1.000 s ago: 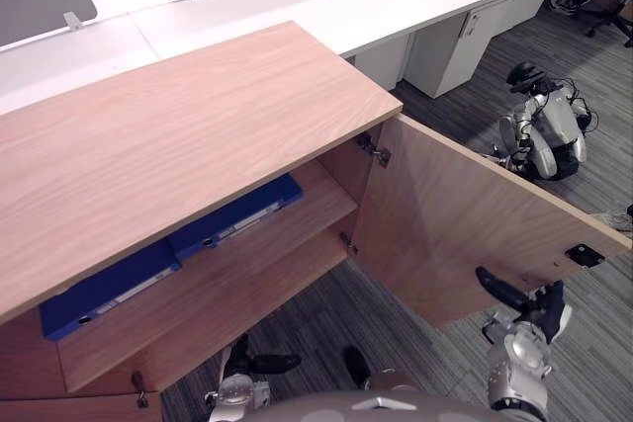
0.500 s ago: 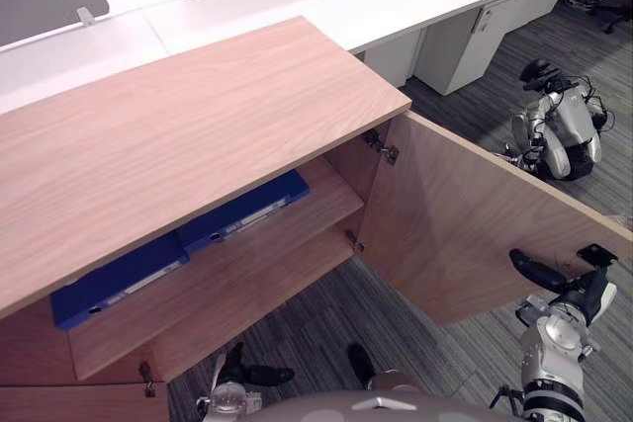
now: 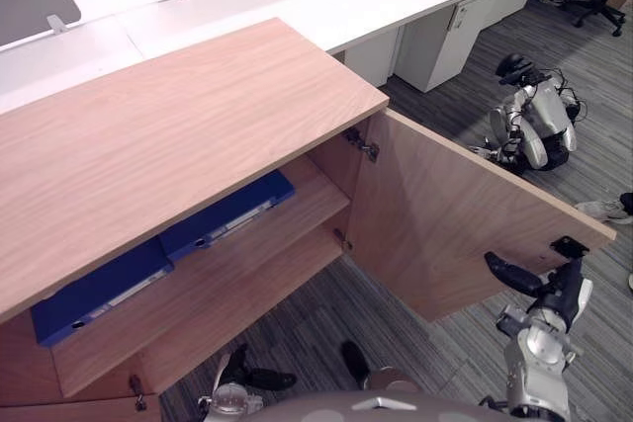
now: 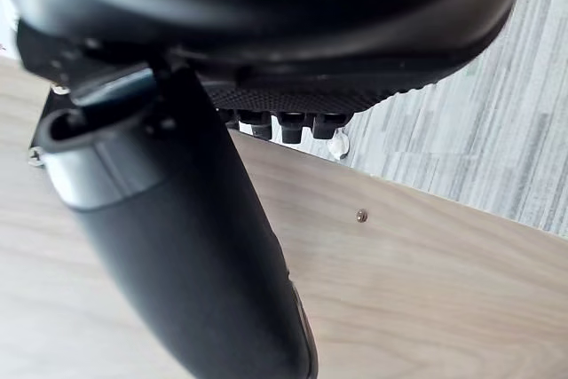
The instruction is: Walk over to the cabinet, pick up the folder, carry it to the office cabinet, place the folder inside the office cabinet, then close the office cabinet door
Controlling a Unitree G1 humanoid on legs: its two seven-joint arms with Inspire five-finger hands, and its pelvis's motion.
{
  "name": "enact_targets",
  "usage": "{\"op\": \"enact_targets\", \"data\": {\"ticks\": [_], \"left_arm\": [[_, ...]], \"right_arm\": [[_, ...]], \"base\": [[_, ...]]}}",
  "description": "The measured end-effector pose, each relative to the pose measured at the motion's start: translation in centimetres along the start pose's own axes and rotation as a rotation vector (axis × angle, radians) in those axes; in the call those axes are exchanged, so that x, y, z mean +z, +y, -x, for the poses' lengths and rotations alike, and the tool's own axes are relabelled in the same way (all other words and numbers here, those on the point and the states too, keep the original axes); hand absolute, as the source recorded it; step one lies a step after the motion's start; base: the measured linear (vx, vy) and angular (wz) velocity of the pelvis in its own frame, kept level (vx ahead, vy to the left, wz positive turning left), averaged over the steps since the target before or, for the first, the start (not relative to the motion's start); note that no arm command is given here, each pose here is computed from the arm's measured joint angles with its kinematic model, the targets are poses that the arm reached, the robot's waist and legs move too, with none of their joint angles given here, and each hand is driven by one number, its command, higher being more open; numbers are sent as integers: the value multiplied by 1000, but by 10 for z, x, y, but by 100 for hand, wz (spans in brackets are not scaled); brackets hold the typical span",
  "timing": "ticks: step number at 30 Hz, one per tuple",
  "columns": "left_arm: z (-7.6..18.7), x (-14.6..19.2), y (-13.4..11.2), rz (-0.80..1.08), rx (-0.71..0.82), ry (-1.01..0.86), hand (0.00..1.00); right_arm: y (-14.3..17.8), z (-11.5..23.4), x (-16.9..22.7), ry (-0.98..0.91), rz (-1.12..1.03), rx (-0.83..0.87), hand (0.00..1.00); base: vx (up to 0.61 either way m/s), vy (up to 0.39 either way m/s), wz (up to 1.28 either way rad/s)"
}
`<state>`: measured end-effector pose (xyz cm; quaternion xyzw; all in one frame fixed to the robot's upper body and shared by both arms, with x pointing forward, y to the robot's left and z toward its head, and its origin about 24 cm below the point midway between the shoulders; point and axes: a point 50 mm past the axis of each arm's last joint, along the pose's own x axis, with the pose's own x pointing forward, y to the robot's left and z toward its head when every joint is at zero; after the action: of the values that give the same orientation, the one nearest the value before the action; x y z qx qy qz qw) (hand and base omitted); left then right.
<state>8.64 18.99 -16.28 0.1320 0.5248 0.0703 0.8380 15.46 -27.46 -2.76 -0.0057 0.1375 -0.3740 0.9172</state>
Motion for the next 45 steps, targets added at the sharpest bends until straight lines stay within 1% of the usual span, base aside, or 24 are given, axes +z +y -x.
{"op": "enact_targets", "data": {"ticks": [6, 9, 13, 16, 19, 21, 24, 25, 27, 28, 29, 30, 33, 36, 40, 43, 45], "left_arm": [[-1, 6, -1, -64, -12, -23, 100], [-3, 12, -1, -121, -23, -50, 100], [-4, 22, -2, -183, -41, -87, 100], [-8, 34, 1, -222, -41, -113, 100], [-12, 43, 13, -243, -17, -119, 100], [-13, 44, 21, -248, 1, -117, 100], [-14, 38, 29, -253, 17, -89, 100], [-14, 36, 33, -255, 23, -79, 100], [-14, 35, 34, -254, 23, -76, 100], [-14, 38, 32, -250, 17, -83, 100], [-14, 35, 37, -240, 25, -71, 100], [-14, 33, 36, -233, 20, -67, 100], [-14, 37, 30, -201, 7, -77, 100], [-14, 38, 27, -186, 0, -78, 100], [-14, 38, 25, -170, -3, -77, 100], [-13, 34, 24, -133, -3, -65, 100], [-13, 32, 24, -108, 3, -54, 100]], "right_arm": [[-3, 40, -11, 31, 48, 119, 100], [-4, 66, -17, 67, 74, 218, 100], [-5, 88, -19, 110, 74, 328, 100], [-4, 91, -19, 123, 93, 425, 100], [-3, 91, -20, 140, 153, 519, 100], [-1, 92, -19, 148, 184, 597, 100], [4, 97, -18, 184, 209, 756, 100], [8, 100, -17, 190, 232, 841, 100], [11, 105, -16, 217, 248, 941, 100], [15, 106, -16, 217, 263, 998, 100], [24, 114, -19, 240, 255, 1081, 100], [30, 115, -18, 235, 252, 1115, 100], [68, 116, 1, 132, 161, 1253, 100], [91, 118, 26, 4, 80, 1314, 100], [109, 114, 45, -114, 30, 1346, 100], [127, 107, 45, -141, 59, 1352, 100], [130, 104, 40, -134, 70, 1333, 100]], "base": [[4, -20, -6], [-8, -15, -6], [-27, -21, 1], [-72, -17, 3], [-89, -15, 3], [-99, -10, -11], [-68, -32, 2], [-38, -76, 30], [-27, -85, 20], [-13, -100, 38], [-18, -103, 44], [-13, -81, 54], [-28, -90, 39], [-51, -27, 50], [12, 13, 51], [48, 23, 30], [77, 41, 10]]}}
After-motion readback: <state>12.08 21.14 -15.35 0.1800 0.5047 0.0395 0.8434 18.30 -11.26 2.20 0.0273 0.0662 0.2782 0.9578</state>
